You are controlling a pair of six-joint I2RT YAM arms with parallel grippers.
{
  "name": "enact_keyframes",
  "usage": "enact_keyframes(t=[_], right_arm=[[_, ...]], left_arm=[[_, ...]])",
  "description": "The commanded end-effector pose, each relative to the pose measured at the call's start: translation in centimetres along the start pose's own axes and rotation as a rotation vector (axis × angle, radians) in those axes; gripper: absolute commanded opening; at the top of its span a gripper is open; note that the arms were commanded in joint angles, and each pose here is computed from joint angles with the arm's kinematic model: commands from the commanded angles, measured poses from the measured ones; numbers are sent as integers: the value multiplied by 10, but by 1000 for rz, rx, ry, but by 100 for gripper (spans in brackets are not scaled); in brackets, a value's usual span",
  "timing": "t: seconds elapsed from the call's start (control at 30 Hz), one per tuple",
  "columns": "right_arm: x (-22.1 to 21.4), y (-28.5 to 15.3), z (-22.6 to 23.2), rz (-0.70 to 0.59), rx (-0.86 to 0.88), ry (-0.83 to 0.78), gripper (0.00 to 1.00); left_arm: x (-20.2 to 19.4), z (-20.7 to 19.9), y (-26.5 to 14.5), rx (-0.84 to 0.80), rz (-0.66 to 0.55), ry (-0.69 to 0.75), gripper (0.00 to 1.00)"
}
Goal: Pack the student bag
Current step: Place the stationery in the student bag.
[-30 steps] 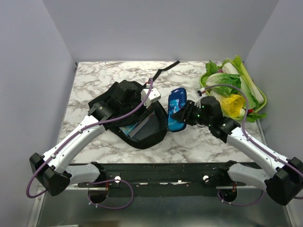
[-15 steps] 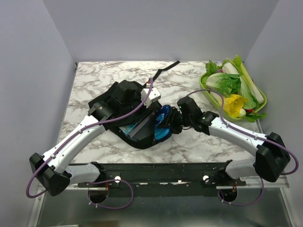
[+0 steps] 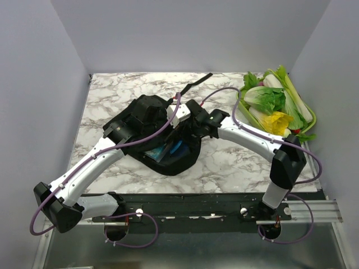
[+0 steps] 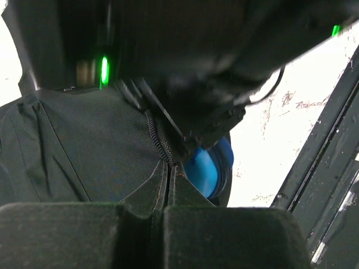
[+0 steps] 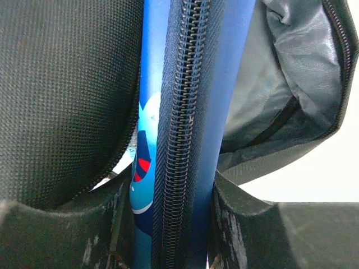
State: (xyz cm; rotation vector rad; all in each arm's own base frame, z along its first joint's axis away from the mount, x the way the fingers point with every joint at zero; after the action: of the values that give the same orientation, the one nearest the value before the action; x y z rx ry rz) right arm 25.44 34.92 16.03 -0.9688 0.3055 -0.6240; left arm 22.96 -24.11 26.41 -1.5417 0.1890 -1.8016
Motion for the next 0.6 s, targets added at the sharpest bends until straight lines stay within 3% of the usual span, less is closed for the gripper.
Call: enact_keyframes(t=[0.0, 0.03, 0.23, 0.37, 0.57], right_arm=[[-12, 17, -13, -100, -112, -83, 43], [-11, 19, -14, -127, -130, -97, 52], [-34, 19, -22, -108, -145, -237, 70], [-44, 10, -16, -92, -93, -293, 76], [-41, -18, -11, -120, -14, -363, 76]], left_arm=[[38, -4, -15, -7, -129, 33, 0], [39, -4, -16, -7, -131, 32, 0], [36, -4, -13, -8, -124, 36, 0], [33, -6, -10, -18, -115, 33, 0], [37, -4, -10, -13, -117, 28, 0]])
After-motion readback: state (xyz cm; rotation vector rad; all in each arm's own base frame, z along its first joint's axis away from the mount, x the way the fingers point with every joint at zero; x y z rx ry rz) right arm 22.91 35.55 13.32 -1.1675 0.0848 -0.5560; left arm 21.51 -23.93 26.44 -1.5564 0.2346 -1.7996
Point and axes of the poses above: each gripper's point midway between its finger pads, its own y axis out along the fingers, its own z axis along the line the jaws close on, x = y × z, the point moved 1 cm from there along -y, back along the fingers, and after that the axes turned 15 degrees about y, right-handed, at the moved point
